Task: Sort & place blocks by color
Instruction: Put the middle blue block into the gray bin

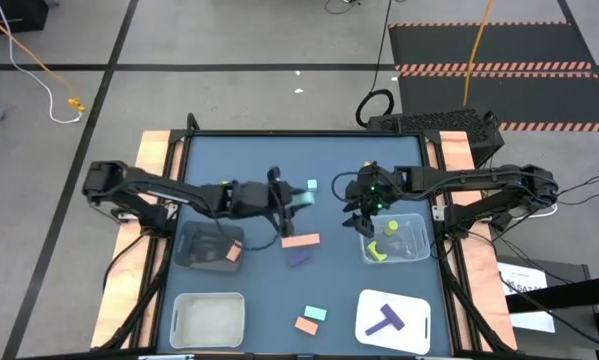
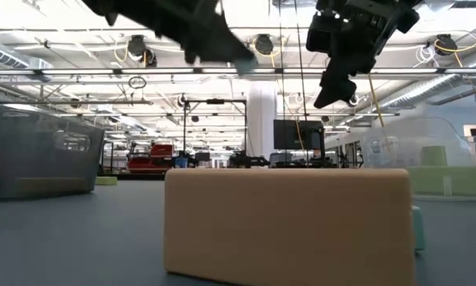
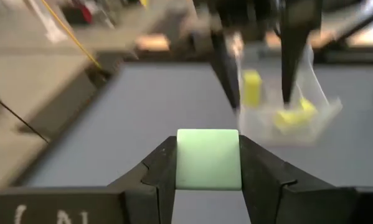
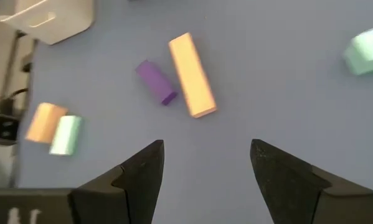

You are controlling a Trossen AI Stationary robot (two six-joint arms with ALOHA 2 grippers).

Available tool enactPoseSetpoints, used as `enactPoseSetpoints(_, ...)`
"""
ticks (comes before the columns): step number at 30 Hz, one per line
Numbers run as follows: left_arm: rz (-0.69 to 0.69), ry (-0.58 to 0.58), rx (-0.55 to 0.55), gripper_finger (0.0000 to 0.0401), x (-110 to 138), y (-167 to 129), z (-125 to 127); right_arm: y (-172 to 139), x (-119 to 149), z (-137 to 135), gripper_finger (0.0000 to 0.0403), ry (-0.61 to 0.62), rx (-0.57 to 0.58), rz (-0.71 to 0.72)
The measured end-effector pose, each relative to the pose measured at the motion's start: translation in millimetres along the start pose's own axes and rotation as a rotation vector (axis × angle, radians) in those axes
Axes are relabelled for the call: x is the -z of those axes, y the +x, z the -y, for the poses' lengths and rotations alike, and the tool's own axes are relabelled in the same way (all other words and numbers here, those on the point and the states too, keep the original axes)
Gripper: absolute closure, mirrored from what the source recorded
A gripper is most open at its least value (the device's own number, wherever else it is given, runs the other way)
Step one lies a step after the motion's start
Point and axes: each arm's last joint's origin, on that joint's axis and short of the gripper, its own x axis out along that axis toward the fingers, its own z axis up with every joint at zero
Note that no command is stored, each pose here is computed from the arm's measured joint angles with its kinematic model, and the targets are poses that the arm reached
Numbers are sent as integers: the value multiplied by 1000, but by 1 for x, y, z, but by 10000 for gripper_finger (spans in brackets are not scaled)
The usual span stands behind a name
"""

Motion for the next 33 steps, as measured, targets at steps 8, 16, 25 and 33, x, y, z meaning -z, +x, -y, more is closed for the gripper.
enactPoseSetpoints(8,308,16,-75,267,-49,-38,-14,8,0,4,172,-37,27,107)
enactPoseSetpoints(16,357,-4,-85,267,-57,-47,-17,17,5,8,172,-62,0,225)
enactPoseSetpoints(25,47,-242,56,267,-27,-50,14,18,4,8,172,-88,-8,273)
enactPoseSetpoints(33,-329,-593,338,267,-5,-86,56,17,1,7,172,-125,-11,308)
